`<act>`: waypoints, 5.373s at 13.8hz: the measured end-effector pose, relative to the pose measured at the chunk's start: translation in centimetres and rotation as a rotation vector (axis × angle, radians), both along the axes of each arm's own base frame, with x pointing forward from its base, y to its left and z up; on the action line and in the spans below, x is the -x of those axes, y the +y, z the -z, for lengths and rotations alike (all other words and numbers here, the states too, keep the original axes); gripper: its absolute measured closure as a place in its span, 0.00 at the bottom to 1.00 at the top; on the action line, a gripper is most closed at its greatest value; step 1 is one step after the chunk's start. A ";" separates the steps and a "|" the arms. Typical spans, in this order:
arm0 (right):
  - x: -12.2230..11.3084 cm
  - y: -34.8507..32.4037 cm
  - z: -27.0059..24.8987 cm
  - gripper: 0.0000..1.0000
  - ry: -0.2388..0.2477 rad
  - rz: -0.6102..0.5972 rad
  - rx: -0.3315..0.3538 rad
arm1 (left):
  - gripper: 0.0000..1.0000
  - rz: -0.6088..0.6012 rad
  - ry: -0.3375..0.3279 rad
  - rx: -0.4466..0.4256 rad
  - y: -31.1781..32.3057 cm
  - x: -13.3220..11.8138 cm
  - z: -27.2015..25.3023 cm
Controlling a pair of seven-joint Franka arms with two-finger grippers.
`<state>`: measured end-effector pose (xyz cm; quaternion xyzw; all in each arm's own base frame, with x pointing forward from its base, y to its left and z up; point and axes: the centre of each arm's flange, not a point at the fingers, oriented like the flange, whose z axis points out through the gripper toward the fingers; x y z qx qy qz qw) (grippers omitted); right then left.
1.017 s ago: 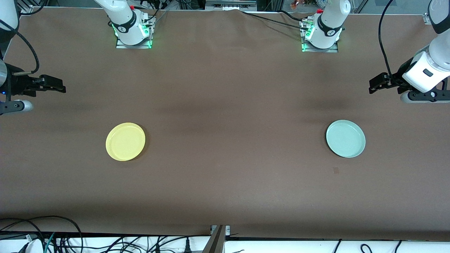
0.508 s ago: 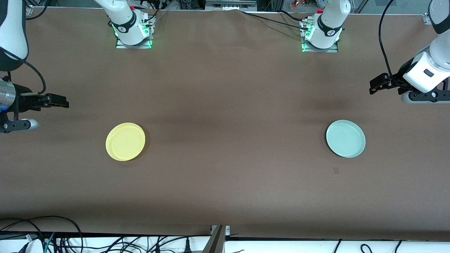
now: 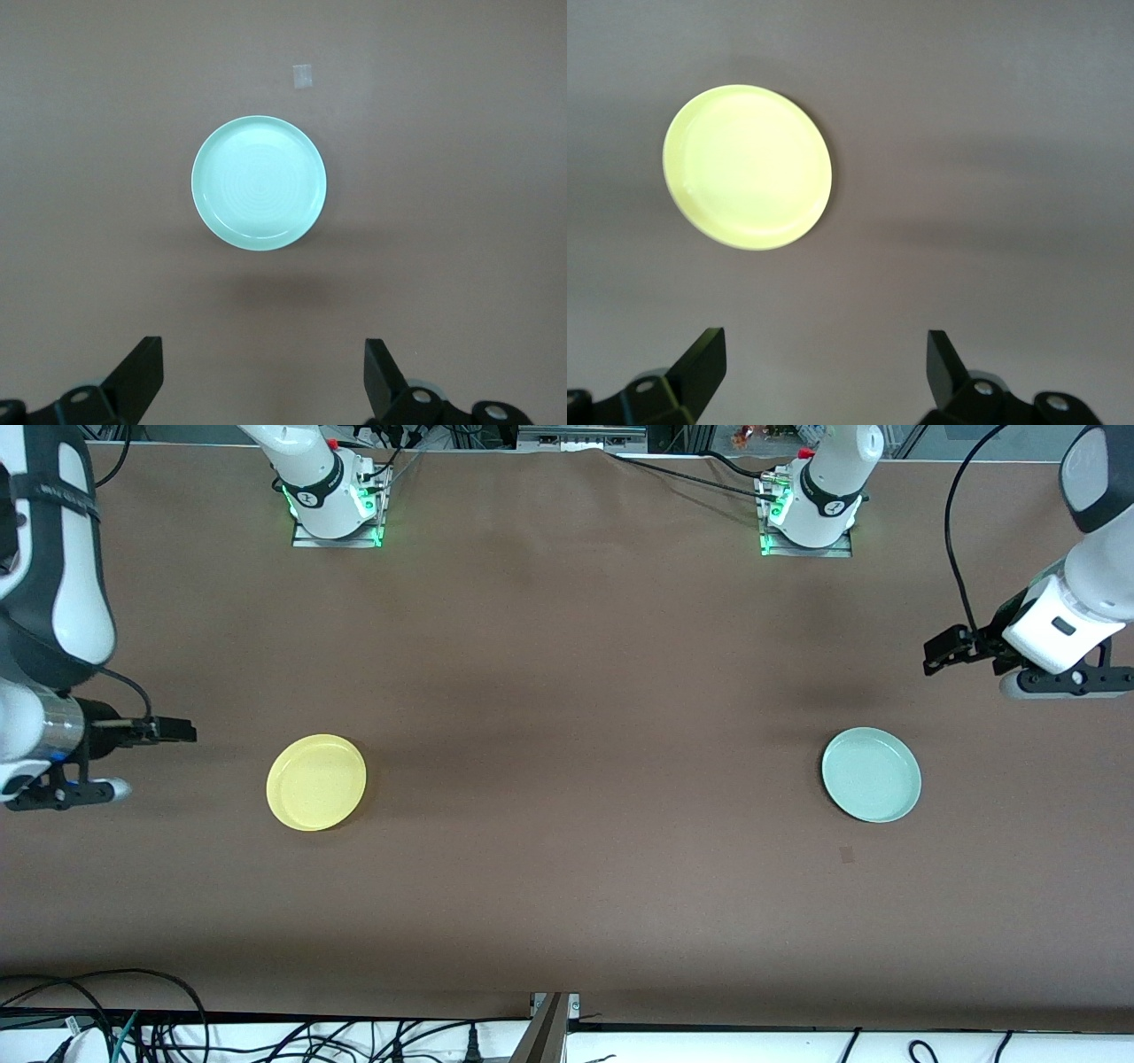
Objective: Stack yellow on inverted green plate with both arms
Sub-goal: 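Reach both grippers down to the yellow and green plate rims, then grip both plate rims, yellow with the right gripper, green with the left, then flip the green plate with the left gripper while the right gripper lifts yellow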
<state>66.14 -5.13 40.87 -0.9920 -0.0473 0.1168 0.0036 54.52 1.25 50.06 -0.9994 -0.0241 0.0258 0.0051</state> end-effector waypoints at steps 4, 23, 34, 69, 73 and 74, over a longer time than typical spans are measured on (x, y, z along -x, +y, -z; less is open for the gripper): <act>0.6 0.1 8.3 0.00 -0.036 -0.004 0.000 | 0.00 -0.040 -0.013 -0.024 4.6 -2.6 11.6; 6.6 0.2 22.2 0.00 -0.137 0.146 -0.087 | 0.00 -0.043 0.044 -0.041 10.9 -4.0 30.8; 6.7 -0.1 23.1 0.53 -0.137 0.180 -0.102 | 0.88 0.045 0.065 -0.034 11.8 -3.7 32.3; -0.9 0.2 3.2 0.97 0.042 0.030 -0.217 | 0.97 0.569 -0.479 -1.082 -53.3 5.9 21.2; -0.5 -0.5 -0.2 0.97 0.071 -0.001 -0.233 | 0.97 0.597 -0.639 -1.210 -58.1 13.1 27.6; -0.4 -0.5 -1.4 0.97 0.072 -0.005 -0.234 | 0.97 0.602 -0.668 -1.233 -58.5 14.0 28.8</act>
